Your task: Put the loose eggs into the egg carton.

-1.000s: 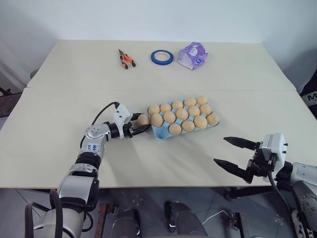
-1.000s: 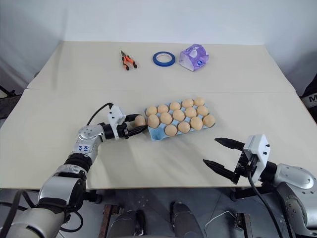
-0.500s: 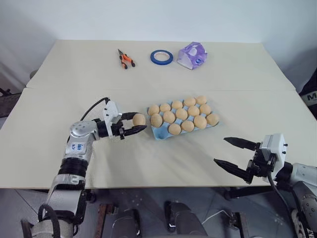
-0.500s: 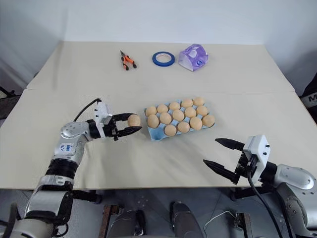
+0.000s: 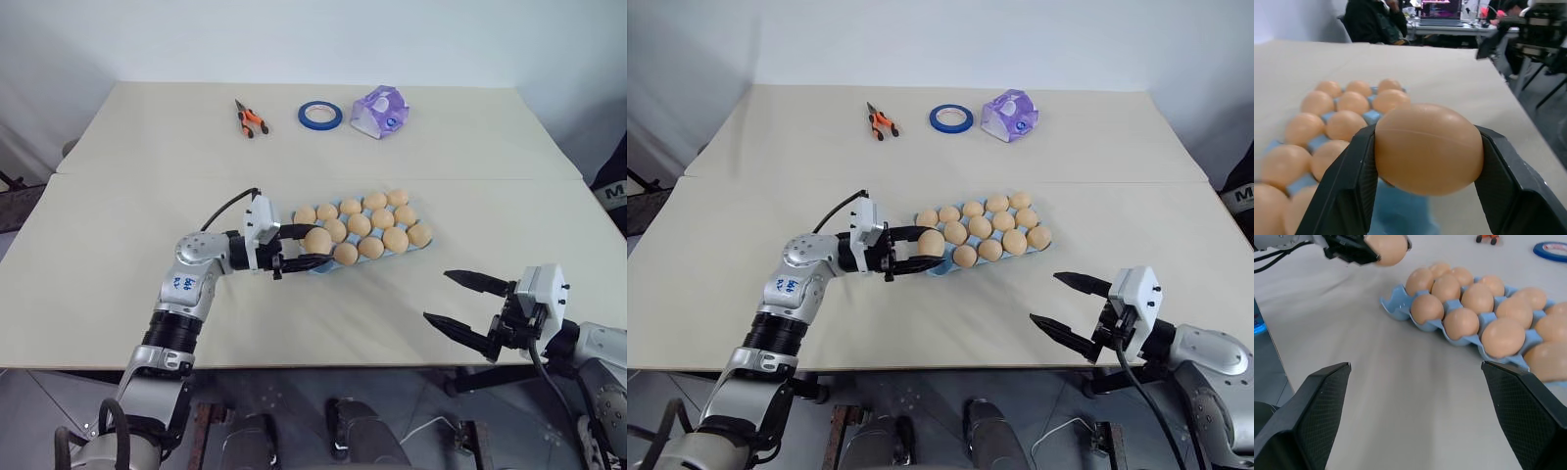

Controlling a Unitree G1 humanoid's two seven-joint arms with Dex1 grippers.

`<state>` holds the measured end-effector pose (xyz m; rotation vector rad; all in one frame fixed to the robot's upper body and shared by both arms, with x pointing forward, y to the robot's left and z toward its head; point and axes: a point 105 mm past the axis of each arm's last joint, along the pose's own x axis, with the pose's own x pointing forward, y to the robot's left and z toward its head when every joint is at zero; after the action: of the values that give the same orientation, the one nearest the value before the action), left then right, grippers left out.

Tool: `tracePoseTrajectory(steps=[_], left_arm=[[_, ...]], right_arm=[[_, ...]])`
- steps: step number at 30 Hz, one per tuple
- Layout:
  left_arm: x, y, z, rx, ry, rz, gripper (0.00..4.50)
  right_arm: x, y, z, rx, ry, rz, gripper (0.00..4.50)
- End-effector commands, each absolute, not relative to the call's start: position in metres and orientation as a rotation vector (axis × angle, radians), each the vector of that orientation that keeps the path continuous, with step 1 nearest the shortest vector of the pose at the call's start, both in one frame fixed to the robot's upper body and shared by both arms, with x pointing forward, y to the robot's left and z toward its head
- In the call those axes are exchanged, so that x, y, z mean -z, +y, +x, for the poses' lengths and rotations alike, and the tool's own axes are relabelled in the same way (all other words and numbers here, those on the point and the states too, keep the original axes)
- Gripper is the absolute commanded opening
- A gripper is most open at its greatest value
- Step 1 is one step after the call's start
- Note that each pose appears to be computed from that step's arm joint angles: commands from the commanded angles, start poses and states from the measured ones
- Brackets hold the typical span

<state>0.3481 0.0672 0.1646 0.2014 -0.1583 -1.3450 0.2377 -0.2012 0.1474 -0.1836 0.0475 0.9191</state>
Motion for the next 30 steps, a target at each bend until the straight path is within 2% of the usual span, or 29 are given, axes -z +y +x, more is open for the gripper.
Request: tracePoseTrajectory(steps=[1,3,4,11,17,21,26,30], left_arm=[[-0.172,0.064,0.353,1.324,-0.204,0.232,3.65],[-0.171,0.063,0.354,1.327,-0.202,0.233,4.34],[-0.17,0.063,0.354,1.327,-0.202,0.234,4.47],[-0.17,0.068,0.353,1.318,-0.192,0.243,4.47],[-0.198,0.087,0.353,1.264,-0.242,0.111,4.47],[-0.208,0.117,0.346,1.227,-0.237,0.084,4.47],[-0.19,0.16,0.328,1.223,-0.122,0.12,4.47],[-0.175,0.179,0.313,1.235,-0.055,0.135,4.47]], right_arm=[[-0.159,-0.2,0.235,-0.908,-0.002,-0.21,4.5],[-0.159,-0.199,0.235,-0.904,-0.003,-0.209,4.5],[-0.159,-0.199,0.235,-0.904,-0.003,-0.209,4.5],[-0.158,-0.2,0.236,-0.898,0.003,-0.209,4.5],[-0.16,-0.201,0.237,-0.903,0.001,-0.209,4.5],[-0.159,-0.206,0.238,-0.918,0.013,-0.22,4.5],[-0.159,-0.211,0.25,-0.939,0.014,-0.236,4.5],[-0.158,-0.208,0.264,-0.979,0.004,-0.242,4.5]])
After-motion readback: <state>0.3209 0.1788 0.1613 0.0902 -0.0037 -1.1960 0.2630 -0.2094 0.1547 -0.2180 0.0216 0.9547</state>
